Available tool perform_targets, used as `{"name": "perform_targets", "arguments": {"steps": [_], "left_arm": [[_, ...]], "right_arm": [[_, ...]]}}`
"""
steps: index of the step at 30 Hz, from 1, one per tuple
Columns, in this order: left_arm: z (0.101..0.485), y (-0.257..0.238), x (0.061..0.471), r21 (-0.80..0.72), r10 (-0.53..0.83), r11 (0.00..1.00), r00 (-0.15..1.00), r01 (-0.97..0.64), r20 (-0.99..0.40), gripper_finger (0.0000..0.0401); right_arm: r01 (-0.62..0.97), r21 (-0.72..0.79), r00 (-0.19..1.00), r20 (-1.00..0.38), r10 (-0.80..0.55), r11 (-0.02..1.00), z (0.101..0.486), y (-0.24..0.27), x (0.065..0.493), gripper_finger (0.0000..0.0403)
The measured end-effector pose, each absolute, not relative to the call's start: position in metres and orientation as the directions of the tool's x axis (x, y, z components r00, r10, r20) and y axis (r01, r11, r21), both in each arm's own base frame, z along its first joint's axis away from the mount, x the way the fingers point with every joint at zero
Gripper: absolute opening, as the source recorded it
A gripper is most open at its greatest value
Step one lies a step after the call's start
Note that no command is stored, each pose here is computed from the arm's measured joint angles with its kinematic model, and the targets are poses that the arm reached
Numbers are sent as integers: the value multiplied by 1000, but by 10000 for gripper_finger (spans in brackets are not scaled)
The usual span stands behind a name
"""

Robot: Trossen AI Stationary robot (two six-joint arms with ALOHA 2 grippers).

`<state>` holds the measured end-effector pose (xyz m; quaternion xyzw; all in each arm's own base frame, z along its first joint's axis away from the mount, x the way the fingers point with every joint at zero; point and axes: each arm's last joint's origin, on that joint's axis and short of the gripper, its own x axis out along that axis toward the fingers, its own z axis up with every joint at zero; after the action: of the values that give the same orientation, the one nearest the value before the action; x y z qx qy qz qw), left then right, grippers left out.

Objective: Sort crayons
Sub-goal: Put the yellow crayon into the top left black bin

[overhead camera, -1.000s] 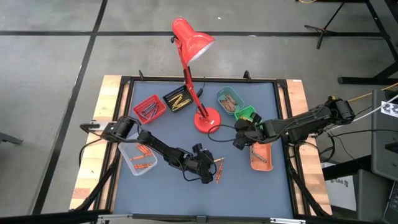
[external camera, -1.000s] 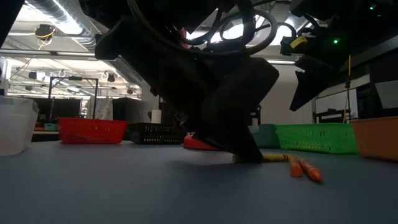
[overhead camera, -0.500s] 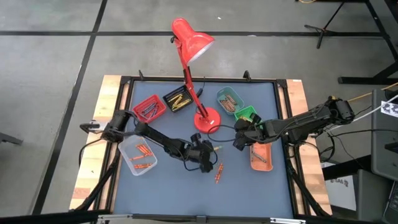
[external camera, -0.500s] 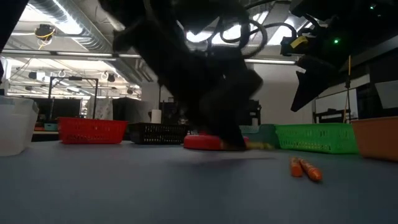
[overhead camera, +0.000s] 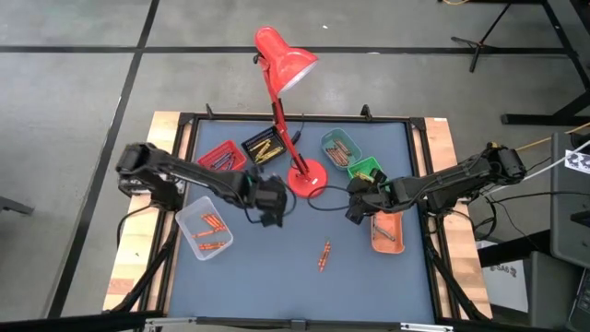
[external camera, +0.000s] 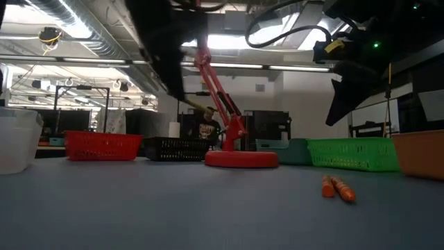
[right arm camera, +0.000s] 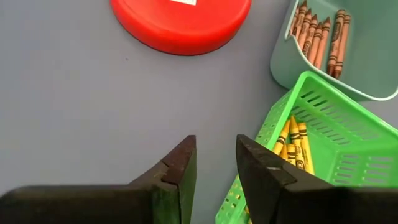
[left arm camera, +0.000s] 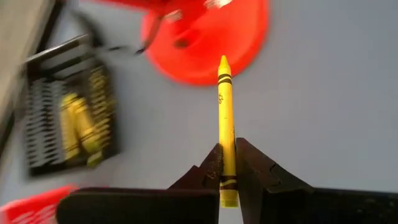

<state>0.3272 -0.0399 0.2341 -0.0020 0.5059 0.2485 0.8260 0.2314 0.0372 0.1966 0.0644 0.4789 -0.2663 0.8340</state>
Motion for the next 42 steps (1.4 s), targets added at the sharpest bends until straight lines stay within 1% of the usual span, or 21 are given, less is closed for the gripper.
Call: {"name": "perform_targets", "arguments": {"steps": [5, 10, 15, 21, 24, 27, 37, 42], "left_arm": [[252, -13, 304, 353, 496, 819, 250, -453, -831, 13], [253, 21, 301, 436, 573, 755, 169, -490, -802, 13], [244, 59, 303, 463, 591, 709, 89, -531, -802, 13], [237, 96, 301, 457, 600, 640, 30, -617, -800, 13], [236, 107, 299, 449, 601, 618, 19, -645, -799, 13], [235, 115, 298, 414, 574, 620, 27, -667, -818, 20], [236, 127, 296, 395, 578, 596, 32, -700, -816, 83], [236, 127, 296, 395, 578, 596, 32, -699, -816, 97]], "right_arm": [[510, -126, 425, -823, -377, 851, 198, 38, 234, 111], [495, -70, 474, -814, -336, 866, 200, 40, 239, 111], [370, -11, 519, -827, -217, 929, 201, 44, 244, 111], [264, 64, 571, -815, -103, 962, 204, 48, 250, 111], [222, 84, 590, -805, -65, 971, 205, 50, 252, 111], [179, 97, 605, -796, -32, 979, 206, 51, 253, 111], [62, 92, 600, -799, 37, 994, 207, 53, 254, 111], [35, 72, 600, -799, 37, 997, 207, 53, 254, 111]]}}
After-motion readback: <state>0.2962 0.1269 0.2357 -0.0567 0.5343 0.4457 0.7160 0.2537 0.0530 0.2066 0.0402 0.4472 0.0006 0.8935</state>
